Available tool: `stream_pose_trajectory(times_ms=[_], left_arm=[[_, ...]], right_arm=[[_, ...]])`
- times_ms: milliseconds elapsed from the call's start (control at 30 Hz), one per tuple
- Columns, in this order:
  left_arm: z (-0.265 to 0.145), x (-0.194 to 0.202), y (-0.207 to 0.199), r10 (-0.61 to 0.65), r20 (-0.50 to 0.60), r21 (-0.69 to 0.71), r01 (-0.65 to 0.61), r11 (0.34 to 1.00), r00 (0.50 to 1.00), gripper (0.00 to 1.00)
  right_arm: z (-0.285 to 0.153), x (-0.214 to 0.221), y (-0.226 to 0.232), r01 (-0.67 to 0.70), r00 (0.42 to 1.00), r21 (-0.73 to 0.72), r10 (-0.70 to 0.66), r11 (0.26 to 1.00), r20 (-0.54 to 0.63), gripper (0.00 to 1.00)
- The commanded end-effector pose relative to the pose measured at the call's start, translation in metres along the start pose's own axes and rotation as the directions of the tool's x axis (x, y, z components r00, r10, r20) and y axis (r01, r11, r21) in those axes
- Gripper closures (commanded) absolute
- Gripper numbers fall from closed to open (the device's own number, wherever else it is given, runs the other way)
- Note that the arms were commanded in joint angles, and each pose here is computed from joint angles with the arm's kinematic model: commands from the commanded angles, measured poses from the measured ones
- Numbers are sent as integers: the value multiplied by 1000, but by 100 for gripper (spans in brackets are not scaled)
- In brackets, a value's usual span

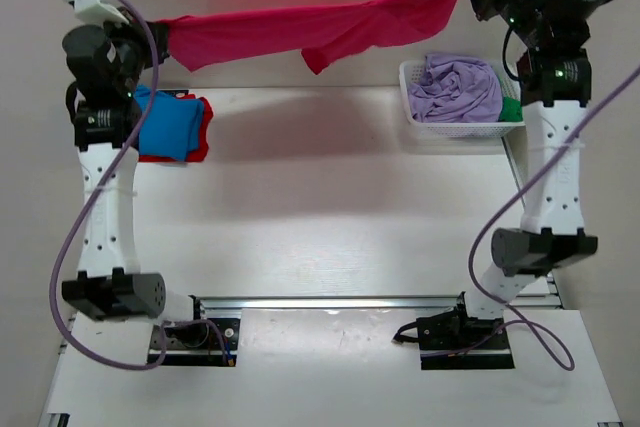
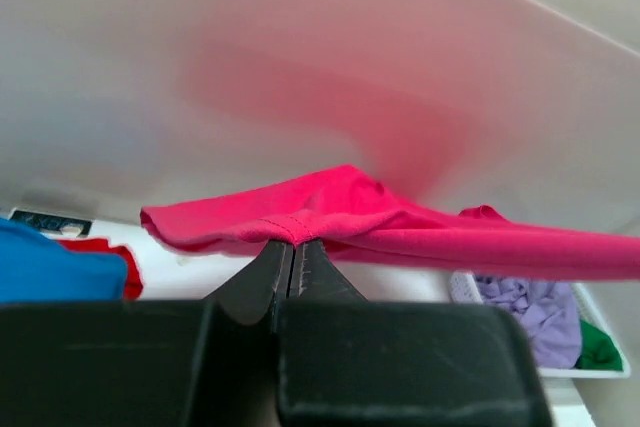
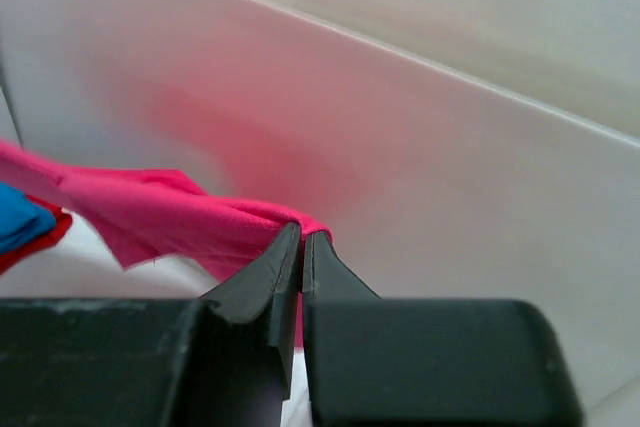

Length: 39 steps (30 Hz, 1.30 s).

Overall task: Fold and stack the t-shirts
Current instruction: Flatten out the tshirt, then grap the side of the flattened tshirt closest away from the robot with both arms

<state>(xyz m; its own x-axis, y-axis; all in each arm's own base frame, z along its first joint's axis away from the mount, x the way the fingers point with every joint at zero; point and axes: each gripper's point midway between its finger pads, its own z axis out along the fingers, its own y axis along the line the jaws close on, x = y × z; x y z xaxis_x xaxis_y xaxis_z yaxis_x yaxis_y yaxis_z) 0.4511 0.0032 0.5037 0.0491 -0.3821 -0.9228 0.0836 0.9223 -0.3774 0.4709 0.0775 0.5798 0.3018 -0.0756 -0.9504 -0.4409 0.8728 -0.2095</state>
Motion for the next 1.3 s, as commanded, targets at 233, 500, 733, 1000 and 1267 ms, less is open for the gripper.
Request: stream_pose_trajectory(times_ms=[233,500,733,1000,1267], left_arm=[[-86,217,54,-97,-335,-118,60,991,937,100],[-206,370,64,-175,-635,-227,34,973,752,100],[-269,427,84,-348,-706,-383,81,920,617,100],[-270,420,90,-352,-664,-436,40,899,660,100],[-266,412,112,-407,-582,-543,37,839,704,100]], right_arm=[[-87,188,62,-186,928,39,189,982,-321,99],[-203,324,172,-454,665,164,456,876,-592,100],[-266,380,210,-496,400,327,546,804,-736,100],[-288,387,227,-539,292,362,572,761,-766,100],[-258,380,229,-541,330,246,471,804,-818,100]])
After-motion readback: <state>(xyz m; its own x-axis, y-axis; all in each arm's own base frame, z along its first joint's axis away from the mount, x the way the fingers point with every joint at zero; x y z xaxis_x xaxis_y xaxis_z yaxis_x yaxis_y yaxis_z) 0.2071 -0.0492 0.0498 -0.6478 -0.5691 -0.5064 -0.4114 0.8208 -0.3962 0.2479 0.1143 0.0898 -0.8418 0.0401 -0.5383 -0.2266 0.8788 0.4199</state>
